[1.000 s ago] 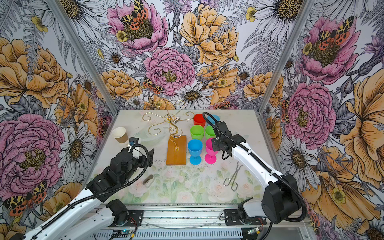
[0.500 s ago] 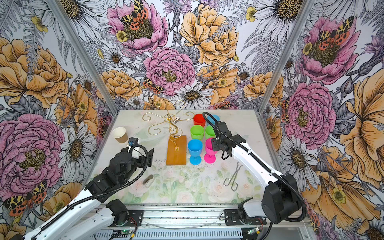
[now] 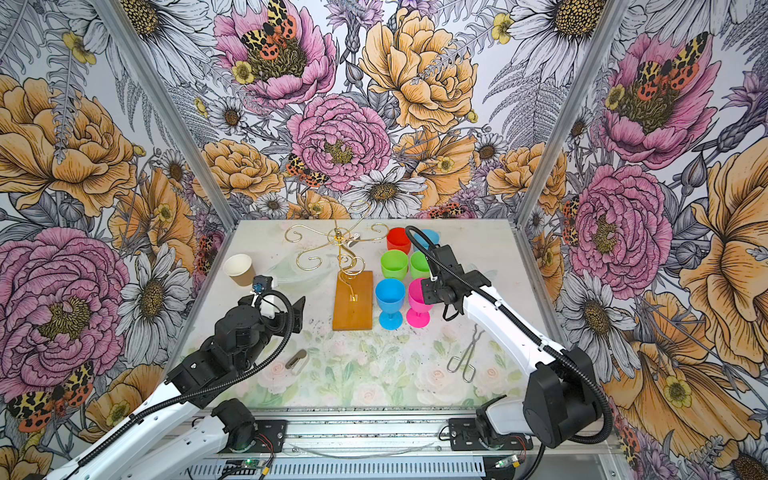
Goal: Take the wine glass off the wine glass rack
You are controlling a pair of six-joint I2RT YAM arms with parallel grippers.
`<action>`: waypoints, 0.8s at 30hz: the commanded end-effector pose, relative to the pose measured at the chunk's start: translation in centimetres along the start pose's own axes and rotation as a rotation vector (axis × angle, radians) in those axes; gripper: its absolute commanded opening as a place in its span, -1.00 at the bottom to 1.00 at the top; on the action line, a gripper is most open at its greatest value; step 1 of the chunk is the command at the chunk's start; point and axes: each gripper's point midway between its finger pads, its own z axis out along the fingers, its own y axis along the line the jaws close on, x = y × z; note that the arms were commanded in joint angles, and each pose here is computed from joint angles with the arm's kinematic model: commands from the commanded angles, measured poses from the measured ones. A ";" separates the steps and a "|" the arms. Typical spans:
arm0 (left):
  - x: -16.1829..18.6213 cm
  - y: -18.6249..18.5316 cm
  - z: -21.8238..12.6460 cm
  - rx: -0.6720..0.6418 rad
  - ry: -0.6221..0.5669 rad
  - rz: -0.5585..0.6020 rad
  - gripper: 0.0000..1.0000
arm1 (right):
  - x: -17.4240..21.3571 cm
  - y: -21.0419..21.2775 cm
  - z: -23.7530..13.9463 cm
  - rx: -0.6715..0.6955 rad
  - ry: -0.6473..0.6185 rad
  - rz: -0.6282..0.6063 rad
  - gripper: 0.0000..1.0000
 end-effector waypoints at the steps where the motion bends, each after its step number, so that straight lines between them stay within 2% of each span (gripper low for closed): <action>1: 0.5 0.7 0.1 -0.032 0.003 0.012 0.98 | -0.7 0.1 -1.0 -0.025 -0.037 0.021 -0.58; 8: 0.4 0.8 0.2 -0.038 0.001 0.014 0.98 | -2.5 0.2 -3.4 -0.044 -0.107 0.038 -0.28; 14: -1.2 1.9 0.5 -0.063 -0.046 0.007 0.98 | -4.7 -0.7 -6.5 -0.039 -0.208 0.060 0.22; 16: -1.8 2.8 0.9 -0.078 -0.065 -0.014 0.98 | -5.4 -1.5 -7.1 -0.033 -0.230 0.076 0.38; 24: -2.4 7.6 4.0 -0.206 -0.102 -0.120 0.98 | -7.3 -7.2 -8.0 0.088 -0.314 0.195 0.71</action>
